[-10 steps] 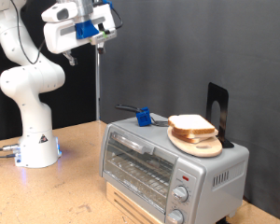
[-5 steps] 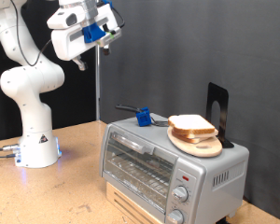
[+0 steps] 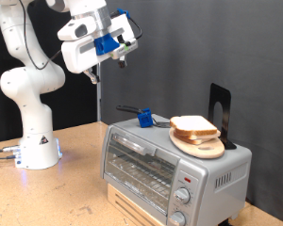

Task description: Make a piece of toast with the oven

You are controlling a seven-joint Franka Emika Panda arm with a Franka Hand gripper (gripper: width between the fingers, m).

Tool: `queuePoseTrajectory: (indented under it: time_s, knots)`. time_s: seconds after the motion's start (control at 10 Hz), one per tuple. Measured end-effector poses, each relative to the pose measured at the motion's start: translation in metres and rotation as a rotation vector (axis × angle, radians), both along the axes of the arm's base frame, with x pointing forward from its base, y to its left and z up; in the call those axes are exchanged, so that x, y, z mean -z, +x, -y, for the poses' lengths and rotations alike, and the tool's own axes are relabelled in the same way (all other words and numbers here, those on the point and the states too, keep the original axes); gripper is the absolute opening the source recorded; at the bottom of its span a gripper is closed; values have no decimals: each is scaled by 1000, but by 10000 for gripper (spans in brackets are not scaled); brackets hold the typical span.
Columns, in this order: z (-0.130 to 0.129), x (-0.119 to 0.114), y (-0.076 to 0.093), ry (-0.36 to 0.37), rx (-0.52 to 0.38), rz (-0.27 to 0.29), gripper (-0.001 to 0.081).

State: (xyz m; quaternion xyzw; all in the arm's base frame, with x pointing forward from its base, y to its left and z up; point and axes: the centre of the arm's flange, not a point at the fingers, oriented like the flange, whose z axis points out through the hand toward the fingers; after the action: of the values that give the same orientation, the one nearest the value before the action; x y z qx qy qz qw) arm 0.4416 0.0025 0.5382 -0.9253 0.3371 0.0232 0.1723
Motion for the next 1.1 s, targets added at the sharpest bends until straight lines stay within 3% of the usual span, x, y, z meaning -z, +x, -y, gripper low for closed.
queuePoseTrajectory:
  time_s: [0.4,0.8,1.1]
  knots:
    - [-6,18,10,-1,19,-24,808]
    - [-21,65,32,-53,38,-47,808]
    - [-34,96,30,-111,34,-79,808]
